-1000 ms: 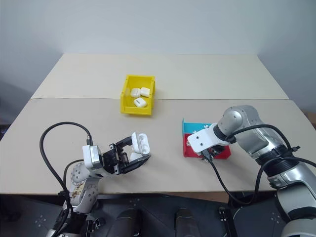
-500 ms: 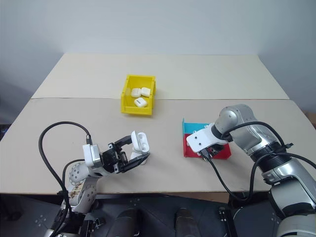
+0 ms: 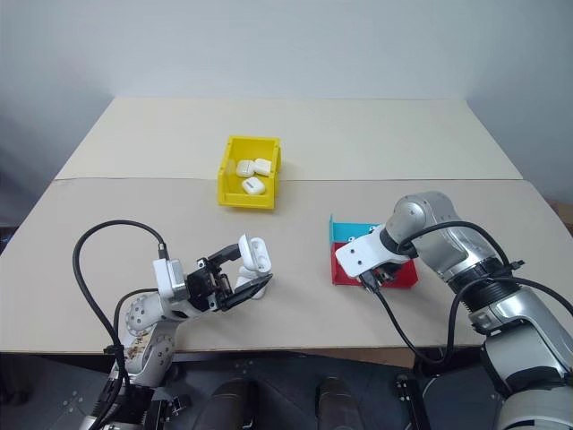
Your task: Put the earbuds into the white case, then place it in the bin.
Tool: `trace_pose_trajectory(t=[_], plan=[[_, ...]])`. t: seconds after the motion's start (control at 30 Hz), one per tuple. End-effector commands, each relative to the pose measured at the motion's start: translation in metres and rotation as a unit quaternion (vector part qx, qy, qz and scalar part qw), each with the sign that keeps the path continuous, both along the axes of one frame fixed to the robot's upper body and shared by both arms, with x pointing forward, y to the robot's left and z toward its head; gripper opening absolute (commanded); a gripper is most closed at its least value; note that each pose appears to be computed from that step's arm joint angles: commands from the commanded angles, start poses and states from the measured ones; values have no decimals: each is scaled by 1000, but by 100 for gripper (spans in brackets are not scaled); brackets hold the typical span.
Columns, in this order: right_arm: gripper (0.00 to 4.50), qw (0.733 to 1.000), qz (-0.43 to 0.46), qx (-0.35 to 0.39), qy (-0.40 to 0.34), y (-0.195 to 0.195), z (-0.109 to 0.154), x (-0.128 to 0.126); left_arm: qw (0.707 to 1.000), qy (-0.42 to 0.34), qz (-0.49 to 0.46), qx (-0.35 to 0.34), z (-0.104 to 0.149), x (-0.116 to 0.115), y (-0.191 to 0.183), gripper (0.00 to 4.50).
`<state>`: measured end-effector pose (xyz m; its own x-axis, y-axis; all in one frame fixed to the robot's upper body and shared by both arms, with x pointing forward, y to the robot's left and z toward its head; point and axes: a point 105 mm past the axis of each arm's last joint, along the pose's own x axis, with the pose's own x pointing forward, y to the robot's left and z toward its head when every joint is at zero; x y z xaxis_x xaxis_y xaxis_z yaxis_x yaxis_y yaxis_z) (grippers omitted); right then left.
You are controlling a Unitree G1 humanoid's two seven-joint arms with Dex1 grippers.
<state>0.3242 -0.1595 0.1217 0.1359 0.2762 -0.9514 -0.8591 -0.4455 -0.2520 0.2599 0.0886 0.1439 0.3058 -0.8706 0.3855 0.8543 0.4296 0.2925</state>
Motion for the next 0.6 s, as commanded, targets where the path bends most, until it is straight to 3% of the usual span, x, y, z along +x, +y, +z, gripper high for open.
trace_pose_trajectory(t=[0.03,0.17,0.27,0.57,0.6], plan=[[229,1000,13,-3,-17,1,13,2,1000,-22,-5,2,11,-3,-3,275],[229,1000,14,-3,-12,1,12,1,1000,-22,-3,2,10,-3,-3,275],[176,1000,15,2,-16,2,12,1,1000,-21,-3,2,10,-3,-4,275],[176,1000,14,-2,-11,1,11,-1,1000,-18,-3,4,9,-3,-4,275],[158,1000,16,-3,-9,0,10,-2,1000,-18,-3,4,9,-3,-4,275]])
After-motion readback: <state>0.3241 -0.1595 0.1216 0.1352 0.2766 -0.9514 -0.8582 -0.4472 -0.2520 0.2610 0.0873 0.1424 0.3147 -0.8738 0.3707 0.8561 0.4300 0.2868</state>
